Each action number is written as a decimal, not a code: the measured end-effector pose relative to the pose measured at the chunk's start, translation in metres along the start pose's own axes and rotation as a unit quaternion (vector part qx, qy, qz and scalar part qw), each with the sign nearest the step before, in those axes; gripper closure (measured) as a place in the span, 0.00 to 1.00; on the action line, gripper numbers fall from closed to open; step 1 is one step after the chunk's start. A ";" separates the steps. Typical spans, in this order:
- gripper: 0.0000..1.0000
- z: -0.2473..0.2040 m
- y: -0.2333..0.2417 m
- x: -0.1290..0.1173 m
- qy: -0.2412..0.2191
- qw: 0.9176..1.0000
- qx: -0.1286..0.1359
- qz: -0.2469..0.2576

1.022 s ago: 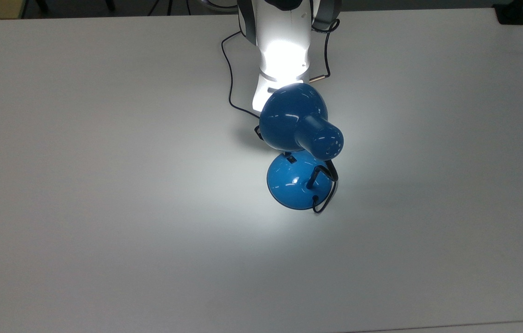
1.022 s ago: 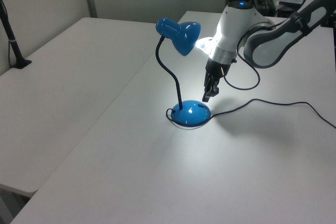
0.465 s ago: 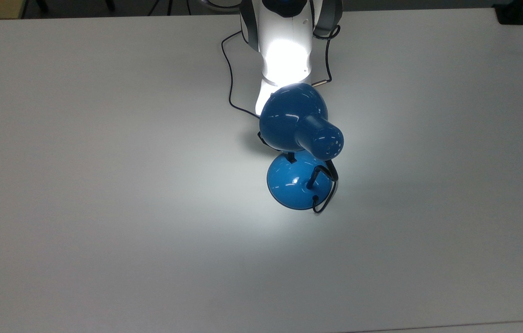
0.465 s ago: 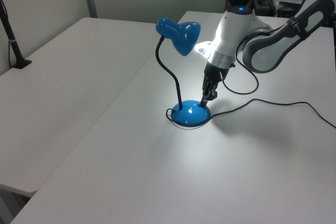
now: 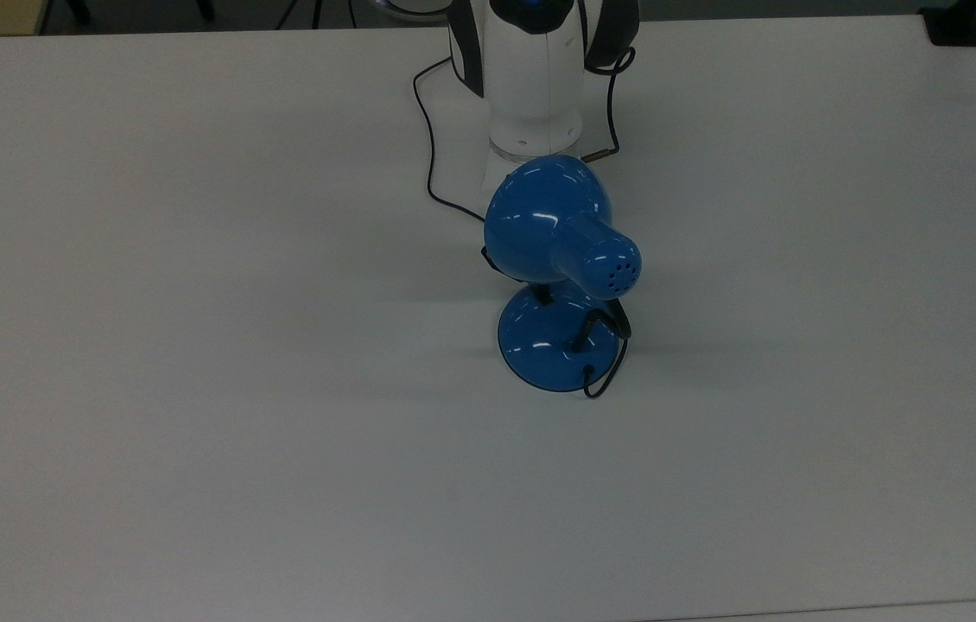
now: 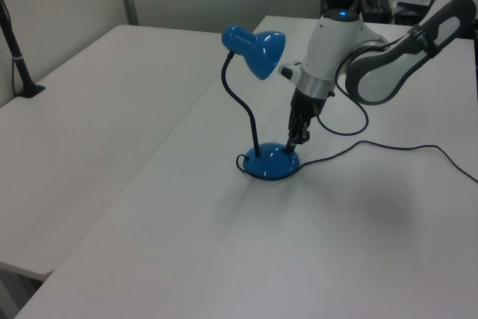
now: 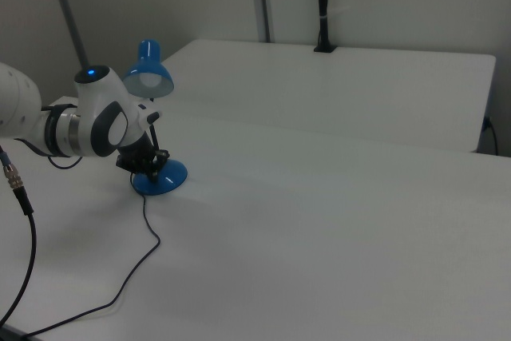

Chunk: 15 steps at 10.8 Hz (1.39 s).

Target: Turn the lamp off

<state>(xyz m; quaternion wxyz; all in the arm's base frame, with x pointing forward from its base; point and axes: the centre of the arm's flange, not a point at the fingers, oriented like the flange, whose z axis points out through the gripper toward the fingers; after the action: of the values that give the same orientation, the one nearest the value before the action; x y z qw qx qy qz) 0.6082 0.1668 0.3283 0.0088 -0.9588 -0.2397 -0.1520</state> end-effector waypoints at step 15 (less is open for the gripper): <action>0.95 -0.207 0.063 -0.015 -0.167 0.969 -0.028 0.179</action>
<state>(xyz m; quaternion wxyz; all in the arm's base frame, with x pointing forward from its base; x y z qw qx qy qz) 0.5649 0.0856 0.5246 -0.0317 -0.9978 -0.0582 0.0078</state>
